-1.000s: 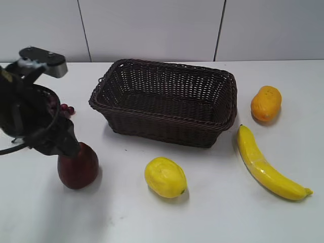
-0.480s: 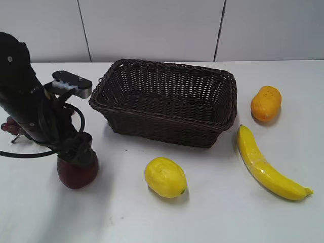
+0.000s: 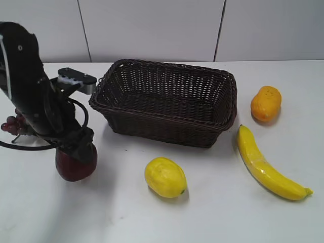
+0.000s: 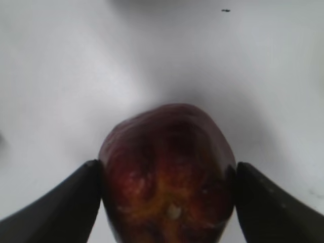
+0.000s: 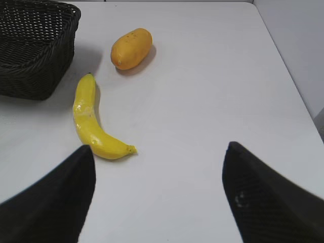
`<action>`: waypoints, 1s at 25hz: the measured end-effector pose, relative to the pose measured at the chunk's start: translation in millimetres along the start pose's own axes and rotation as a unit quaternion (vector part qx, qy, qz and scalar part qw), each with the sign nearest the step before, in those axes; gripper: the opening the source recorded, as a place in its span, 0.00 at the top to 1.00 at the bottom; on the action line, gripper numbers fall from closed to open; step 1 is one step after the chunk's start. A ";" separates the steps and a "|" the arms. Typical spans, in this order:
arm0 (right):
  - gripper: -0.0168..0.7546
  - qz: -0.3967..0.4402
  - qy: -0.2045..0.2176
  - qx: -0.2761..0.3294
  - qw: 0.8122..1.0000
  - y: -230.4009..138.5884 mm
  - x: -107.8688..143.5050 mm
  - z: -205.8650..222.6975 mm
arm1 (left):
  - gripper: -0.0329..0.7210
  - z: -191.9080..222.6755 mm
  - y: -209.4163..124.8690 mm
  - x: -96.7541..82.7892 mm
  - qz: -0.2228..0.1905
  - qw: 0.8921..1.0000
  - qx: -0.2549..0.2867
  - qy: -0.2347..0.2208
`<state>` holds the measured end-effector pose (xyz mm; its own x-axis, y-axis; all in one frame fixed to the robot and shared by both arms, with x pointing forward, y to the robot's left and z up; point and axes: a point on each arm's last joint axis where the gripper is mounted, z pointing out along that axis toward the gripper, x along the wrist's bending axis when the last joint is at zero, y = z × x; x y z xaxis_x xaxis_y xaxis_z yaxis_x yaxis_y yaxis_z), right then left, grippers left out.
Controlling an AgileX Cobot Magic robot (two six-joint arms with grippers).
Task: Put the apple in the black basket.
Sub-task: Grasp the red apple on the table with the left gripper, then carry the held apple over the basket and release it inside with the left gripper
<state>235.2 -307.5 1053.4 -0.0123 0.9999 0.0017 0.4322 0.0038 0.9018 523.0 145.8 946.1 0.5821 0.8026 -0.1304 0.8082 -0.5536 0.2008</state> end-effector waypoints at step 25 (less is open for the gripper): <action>0.22 0.000 0.000 0.000 1.000 0.1 0.0 0.0 | 0.17 -59.2 134.0 -14.5 -0.026 0.971 -0.230 -0.059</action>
<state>235.2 -307.5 1053.5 -0.0124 0.9999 0.0018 0.4314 0.0037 0.9022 617.7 73.1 1032.4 0.5691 0.7809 -0.2574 0.7280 -0.3330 0.5993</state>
